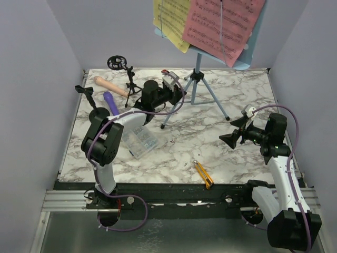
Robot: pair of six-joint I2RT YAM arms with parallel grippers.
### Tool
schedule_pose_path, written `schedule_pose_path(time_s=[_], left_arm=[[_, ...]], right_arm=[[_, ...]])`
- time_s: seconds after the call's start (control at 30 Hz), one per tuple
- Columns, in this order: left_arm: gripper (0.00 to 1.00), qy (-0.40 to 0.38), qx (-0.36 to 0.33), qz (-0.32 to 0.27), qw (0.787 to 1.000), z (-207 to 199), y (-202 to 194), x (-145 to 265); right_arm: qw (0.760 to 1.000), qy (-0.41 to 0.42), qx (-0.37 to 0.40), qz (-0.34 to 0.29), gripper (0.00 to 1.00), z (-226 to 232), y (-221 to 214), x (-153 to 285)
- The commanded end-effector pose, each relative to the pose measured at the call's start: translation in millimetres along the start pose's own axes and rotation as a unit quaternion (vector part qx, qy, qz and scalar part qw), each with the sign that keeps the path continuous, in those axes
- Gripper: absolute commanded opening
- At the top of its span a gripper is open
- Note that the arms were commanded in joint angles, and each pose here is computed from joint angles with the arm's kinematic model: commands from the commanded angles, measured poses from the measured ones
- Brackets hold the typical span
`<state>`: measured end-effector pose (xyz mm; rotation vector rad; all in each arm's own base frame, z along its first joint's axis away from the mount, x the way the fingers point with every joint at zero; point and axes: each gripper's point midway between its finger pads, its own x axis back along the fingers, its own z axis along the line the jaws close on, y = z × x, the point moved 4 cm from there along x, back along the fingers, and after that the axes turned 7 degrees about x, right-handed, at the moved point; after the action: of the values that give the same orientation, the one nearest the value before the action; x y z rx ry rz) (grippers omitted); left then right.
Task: Pack up the instrument practice props
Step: Move the music stand to the center of the board.
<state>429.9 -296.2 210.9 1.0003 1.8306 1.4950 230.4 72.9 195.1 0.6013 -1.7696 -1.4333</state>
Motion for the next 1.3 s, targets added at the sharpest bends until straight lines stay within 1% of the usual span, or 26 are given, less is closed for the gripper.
schedule_pose_path(time_s=[0.0, 0.3, 0.57, 0.87, 1.03, 1.07, 1.1, 1.17, 1.2, 1.23, 1.27], left_arm=[[0.0, 0.016, 0.055, 0.006, 0.998, -38.8, -5.6, 1.7], [0.0, 0.069, 0.068, 0.008, 0.995, -77.7, -23.4, 19.4], [0.0, 0.134, 0.082, -0.006, 0.988, -101.9, -32.3, 40.6], [0.0, 0.196, 0.115, -0.007, 0.974, -110.1, -55.0, 47.3], [0.0, 0.208, 0.127, -0.01, 0.97, -113.2, -58.3, 44.1], [0.01, 0.207, 0.13, -0.011, 0.97, -114.2, -57.8, 44.1], [0.09, 0.207, 0.135, -0.013, 0.969, -114.3, -57.3, 44.3], [0.35, 0.207, 0.143, -0.017, 0.968, -115.5, -55.1, 45.9], [0.45, 0.205, 0.146, -0.02, 0.967, -116.3, -52.7, 47.4], [0.54, 0.202, 0.148, -0.021, 0.968, -117.8, -50.8, 48.9], [0.6, 0.197, 0.149, -0.024, 0.969, -119.6, -48.0, 50.9]], right_arm=[[1.0, -0.004, 0.009, -0.002, 0.99, -0.7, 3.0, 2.7], [1.0, -0.007, 0.011, -0.002, 0.99, -1.0, 3.4, 3.7], [1.0, -0.006, 0.009, -0.002, 0.99, -0.9, 2.6, 3.3], [1.0, -0.01, 0.009, -0.002, 0.99, -1.6, 1.7, 4.4], [1.0, -0.014, 0.01, -0.001, 0.99, -2.4, 2.0, 5.4], [1.0, -0.016, 0.009, -0.001, 0.99, -2.8, 1.4, 5.7], [1.0, -0.017, 0.008, 0.0, 0.99, -2.9, 1.1, 6.1], [1.0, -0.019, 0.009, 0.0, 0.99, -3.5, 2.4, 7.4], [1.0, -0.02, 0.007, 0.001, 0.99, -3.7, 3.0, 8.5], [1.0, -0.021, 0.006, 0.001, 0.99, -4.0, 4.5, 9.4], [1.0, -0.022, 0.002, 0.002, 0.99, -4.3, 4.8, 11.1]])
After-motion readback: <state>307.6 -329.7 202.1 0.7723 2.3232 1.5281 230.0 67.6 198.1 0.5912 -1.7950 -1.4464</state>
